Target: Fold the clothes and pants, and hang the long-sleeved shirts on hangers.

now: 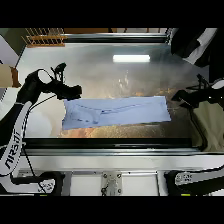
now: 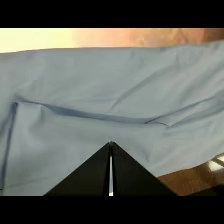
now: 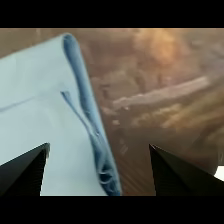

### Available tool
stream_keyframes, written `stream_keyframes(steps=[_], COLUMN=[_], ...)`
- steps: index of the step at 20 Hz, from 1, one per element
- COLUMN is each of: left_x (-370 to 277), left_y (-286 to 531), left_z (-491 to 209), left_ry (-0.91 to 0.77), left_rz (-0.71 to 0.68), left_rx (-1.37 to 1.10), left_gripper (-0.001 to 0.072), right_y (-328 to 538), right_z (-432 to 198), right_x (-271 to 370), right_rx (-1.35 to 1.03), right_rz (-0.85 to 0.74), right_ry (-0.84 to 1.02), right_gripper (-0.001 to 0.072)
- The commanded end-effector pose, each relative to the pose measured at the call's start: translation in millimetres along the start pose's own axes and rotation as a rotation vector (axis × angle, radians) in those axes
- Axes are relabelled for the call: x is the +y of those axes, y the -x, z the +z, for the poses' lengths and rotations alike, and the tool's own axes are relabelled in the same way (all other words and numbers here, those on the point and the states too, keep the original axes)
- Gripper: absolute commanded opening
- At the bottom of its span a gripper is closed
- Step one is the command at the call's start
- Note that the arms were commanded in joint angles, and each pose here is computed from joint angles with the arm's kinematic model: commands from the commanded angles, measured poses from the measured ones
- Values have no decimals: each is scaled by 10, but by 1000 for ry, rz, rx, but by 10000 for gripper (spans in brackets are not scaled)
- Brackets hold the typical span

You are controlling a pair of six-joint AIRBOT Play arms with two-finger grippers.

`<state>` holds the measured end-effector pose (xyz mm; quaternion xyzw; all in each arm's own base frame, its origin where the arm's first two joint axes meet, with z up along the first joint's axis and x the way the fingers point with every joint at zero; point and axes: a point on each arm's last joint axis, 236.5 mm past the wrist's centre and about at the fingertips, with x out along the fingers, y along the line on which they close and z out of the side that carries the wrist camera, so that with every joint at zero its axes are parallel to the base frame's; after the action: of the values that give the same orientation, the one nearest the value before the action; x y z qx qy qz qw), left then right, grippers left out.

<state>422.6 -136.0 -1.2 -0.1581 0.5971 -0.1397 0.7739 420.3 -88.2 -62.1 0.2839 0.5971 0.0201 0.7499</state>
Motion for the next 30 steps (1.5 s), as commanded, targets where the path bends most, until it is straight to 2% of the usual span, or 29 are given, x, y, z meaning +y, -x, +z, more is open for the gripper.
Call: stream_keyframes(steps=[1,10,12,15,16,17,19,24,30], left_x=[-420,-1223,-1355,-1466,-1463,-1451,-1435,-1459,-1807], left_y=[-214,-711,-791,-864,-887,-907,-928,-1083,-1640], left_z=[-198,-381,-370,-364,-360,-365,-377,-335,-524], left_ry=[17,-155,-182,-203,-202,-201,-200,-193,-199], left_rz=[-108,-156,-165,-173,-172,-170,-166,-167,-224], left_rx=[18,113,118,122,123,126,132,106,194], left_gripper=[8,8,8,8,7,7,8,7,7], right_y=[-146,-860,-930,-937,-925,-903,-793,-69,807], right_z=[-256,-479,-581,-698,-719,-717,-653,-362,-159], right_x=[-228,467,601,719,725,726,704,585,1331], right_rx=[99,226,264,307,316,314,289,234,150], right_rz=[95,290,298,315,317,315,294,65,19], right_ry=[-7,20,49,85,98,102,102,174,290], right_gripper=[675,661,458,422,201,24,15,14,14])
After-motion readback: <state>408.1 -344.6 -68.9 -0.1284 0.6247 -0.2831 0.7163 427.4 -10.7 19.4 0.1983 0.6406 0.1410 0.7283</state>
